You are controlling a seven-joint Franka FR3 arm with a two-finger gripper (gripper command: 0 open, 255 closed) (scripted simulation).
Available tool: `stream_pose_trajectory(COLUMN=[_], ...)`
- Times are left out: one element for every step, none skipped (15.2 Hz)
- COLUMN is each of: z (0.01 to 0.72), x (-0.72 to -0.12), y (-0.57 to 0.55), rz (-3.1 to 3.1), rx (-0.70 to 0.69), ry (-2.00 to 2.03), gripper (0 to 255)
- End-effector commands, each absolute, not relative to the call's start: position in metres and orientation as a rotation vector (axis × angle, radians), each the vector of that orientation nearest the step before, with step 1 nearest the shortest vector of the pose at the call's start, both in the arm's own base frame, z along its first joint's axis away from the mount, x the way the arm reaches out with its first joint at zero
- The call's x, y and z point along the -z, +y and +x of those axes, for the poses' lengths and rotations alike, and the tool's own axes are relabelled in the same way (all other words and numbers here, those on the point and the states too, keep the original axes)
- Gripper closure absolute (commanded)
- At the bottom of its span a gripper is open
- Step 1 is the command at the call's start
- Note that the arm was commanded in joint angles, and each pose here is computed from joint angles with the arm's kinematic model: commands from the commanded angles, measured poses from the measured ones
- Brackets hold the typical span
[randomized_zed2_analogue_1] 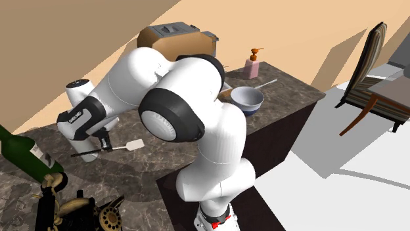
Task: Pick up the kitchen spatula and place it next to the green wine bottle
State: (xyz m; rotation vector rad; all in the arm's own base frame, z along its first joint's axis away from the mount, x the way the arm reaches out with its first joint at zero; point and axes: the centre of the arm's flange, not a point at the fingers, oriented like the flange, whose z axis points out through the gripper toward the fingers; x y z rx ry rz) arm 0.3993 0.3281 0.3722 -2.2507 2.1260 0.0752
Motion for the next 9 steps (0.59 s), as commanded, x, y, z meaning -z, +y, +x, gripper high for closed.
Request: stream_pose_trajectory(z=[0.4,0.4,0.4,0.4,0.4,0.4,0.4,0.4,0.4], x=[-0.361,-0.355,-0.351,-0.351,-0.351,-0.351,-0.351,-0.351,-0.351], y=[0.328,0.328,0.328,0.328,0.328,0.328,0.328,0.328,0.328], rz=[-2.25,-2.25,-2.25,-2.25,-2.25,-2.25,-2.25,-2.25,-2.25], rx=[-0.075,-0.075,-0.075,-0.075,-0.075,-0.075,-0.075,-0.075,-0.075], ry=[2.125,2.125,2.125,2.125,2.125,2.125,2.125,2.125,2.125], gripper=[255,255,255,255,255,255,255,255,255])
